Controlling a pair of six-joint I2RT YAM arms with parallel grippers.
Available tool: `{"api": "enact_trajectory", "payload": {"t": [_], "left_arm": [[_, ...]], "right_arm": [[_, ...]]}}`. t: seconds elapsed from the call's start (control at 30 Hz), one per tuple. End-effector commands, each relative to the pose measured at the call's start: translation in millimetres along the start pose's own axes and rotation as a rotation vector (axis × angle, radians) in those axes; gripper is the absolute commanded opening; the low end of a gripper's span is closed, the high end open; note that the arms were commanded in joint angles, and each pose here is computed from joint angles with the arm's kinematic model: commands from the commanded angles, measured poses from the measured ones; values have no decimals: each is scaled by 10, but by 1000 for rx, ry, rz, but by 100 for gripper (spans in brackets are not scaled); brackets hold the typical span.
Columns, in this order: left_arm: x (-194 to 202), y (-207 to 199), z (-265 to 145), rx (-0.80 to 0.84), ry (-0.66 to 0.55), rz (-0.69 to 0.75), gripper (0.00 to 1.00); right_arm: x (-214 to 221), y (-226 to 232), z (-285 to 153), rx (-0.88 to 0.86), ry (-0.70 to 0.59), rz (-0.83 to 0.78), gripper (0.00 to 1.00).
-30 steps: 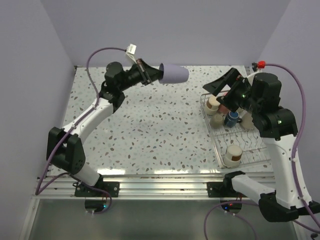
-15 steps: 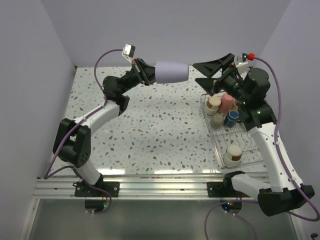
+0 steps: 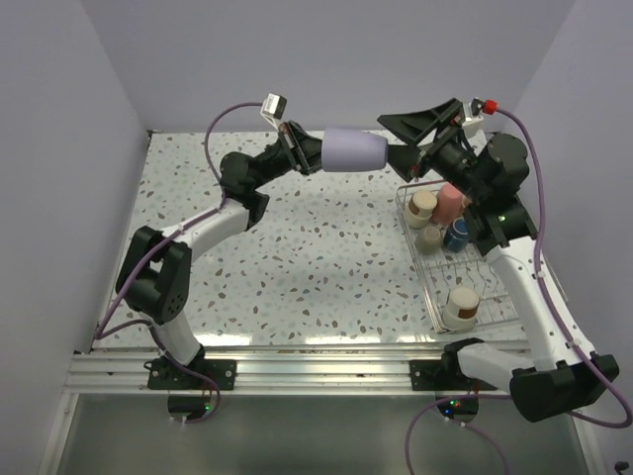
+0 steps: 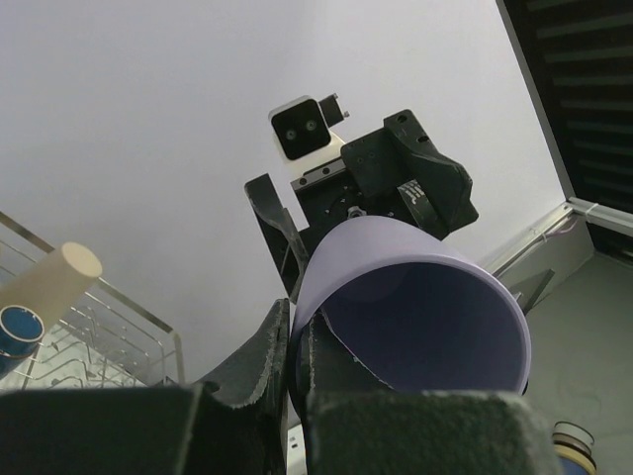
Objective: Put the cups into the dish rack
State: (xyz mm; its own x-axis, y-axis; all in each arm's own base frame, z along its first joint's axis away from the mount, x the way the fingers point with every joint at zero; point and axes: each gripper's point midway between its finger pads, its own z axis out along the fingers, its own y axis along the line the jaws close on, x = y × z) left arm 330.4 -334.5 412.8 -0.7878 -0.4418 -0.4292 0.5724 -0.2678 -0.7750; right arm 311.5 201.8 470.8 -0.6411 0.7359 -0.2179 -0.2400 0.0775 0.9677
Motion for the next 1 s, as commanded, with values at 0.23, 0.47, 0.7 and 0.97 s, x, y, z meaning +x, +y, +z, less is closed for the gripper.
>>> {"api": "enact_trajectory", "payload": {"t": [0.23, 0.47, 0.7, 0.97], "left_arm": [[-50, -264, 232, 81, -22, 95, 0], [6, -210, 281, 49, -16, 106, 0], [78, -147, 348, -11, -3, 114, 0], [176, 8, 202, -119, 15, 117, 27]], "right_arm": [[318, 180, 20, -20, 106, -42, 98], [329, 222, 38, -21, 120, -54, 79], [367, 133, 24, -1, 132, -51, 17], [322, 51, -13, 78, 118, -126, 0]]}}
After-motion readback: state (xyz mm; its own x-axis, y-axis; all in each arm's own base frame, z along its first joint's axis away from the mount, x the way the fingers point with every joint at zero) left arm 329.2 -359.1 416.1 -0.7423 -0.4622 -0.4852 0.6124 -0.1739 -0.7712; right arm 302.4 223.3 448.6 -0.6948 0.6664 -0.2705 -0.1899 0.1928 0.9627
